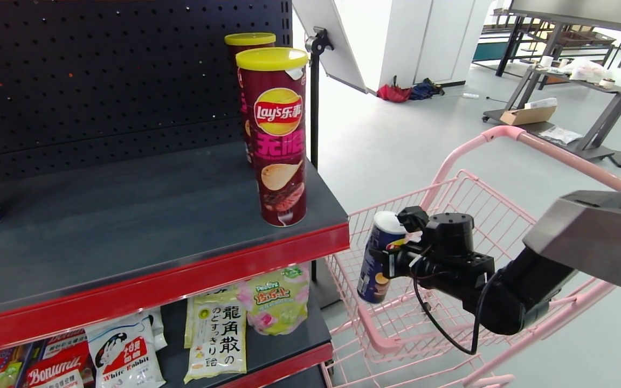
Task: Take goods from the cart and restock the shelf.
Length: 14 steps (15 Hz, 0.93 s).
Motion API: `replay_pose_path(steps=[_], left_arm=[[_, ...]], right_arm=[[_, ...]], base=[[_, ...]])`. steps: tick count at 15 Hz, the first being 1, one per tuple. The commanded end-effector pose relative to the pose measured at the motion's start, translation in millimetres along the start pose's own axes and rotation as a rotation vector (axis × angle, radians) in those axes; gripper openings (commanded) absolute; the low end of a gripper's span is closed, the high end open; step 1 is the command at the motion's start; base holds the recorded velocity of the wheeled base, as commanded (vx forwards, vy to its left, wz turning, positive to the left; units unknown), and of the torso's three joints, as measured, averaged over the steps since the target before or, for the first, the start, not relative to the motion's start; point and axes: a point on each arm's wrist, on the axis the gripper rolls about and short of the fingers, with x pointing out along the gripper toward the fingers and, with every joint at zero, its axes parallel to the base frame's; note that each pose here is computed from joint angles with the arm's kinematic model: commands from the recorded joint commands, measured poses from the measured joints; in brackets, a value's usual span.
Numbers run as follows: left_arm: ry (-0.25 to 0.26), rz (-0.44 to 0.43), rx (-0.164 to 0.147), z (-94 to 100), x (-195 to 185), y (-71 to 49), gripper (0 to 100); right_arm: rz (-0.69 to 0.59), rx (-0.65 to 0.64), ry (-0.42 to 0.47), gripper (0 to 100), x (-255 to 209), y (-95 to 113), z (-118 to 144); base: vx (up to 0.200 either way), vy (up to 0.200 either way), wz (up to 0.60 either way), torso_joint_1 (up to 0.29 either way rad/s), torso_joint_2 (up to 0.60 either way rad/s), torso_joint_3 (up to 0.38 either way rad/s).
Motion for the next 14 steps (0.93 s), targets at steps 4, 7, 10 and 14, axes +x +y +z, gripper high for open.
replay_pose_path(steps=[4,7,10,14], left_arm=[[0.000,-0.001,0.000,0.0,0.0,0.0,100],[0.001,-0.001,0.000,0.0,0.1,0.0,100],[0.001,-0.001,0.000,0.0,0.1,0.0,100],[0.000,-0.001,0.000,0.0,0.0,0.0,100]], right_arm=[[-0.068,-0.059,-0.212,0,-136.4,7.1,133.2],[-0.211,-0.063,-0.186,0,-224.5,13.9,149.4],[-0.240,-0.068,-0.124,0,-299.3,17.6,118.2],[-0.294,-0.083,-0.091,0,-380.0,16.3,36.5]], base=[[0.000,0.000,0.00,0.000,0.00,0.000],[0.000,0.000,0.00,0.000,0.00,0.000],[0.000,0.000,0.00,0.000,0.00,0.000],[0.000,0.000,0.00,0.000,0.00,0.000]])
